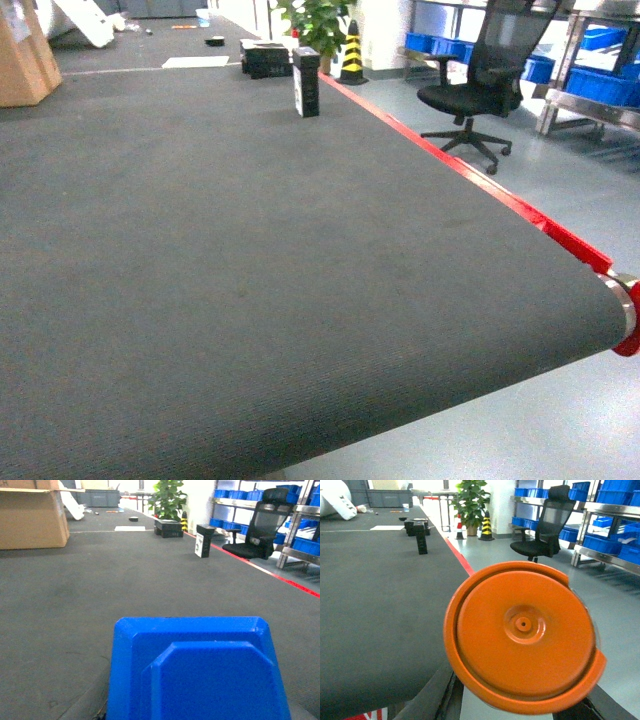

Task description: Sort blue parts and orange caps into right shelf containers

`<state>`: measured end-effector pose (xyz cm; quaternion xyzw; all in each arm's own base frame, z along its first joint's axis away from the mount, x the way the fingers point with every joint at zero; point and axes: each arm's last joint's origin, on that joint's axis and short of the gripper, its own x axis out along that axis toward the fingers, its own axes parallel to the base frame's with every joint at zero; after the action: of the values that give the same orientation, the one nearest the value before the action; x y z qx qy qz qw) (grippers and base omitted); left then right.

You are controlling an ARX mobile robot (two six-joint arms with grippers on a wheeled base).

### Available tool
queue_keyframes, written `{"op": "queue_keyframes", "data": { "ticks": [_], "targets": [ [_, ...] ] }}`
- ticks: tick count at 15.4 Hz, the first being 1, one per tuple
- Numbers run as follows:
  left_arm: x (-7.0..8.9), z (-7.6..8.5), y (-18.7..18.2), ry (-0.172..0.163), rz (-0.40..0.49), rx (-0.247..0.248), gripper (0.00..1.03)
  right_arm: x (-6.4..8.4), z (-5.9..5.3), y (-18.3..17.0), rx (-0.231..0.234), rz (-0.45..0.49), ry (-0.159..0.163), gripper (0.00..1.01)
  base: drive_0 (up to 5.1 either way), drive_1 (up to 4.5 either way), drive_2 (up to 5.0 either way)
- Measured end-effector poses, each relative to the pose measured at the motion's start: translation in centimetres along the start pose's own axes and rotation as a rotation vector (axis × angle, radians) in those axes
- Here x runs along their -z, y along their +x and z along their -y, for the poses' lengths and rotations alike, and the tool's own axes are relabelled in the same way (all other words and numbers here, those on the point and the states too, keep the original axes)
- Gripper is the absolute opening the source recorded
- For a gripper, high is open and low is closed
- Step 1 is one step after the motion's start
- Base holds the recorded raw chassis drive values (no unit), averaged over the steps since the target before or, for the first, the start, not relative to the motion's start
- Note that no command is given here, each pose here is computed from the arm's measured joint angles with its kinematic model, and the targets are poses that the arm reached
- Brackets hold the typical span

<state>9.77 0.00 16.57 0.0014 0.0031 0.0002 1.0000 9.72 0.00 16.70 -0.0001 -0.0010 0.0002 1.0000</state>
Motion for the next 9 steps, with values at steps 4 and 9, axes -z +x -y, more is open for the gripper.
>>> {"op": "queue_keyframes", "data": {
  "ticks": [4,9],
  "targets": [
    [0.0,0.0,0.0,0.0,0.0,0.0,0.43,0.0,0.0,0.0,0.0,0.0,0.0,0.42,-1.6,-1.64,-1.6],
    [0.0,0.0,0.0,0.0,0.0,0.0,0.43,0.0,0.0,0.0,0.0,0.0,0.0,0.42,-1.6,-1.64,-1.6]
  ]
}}
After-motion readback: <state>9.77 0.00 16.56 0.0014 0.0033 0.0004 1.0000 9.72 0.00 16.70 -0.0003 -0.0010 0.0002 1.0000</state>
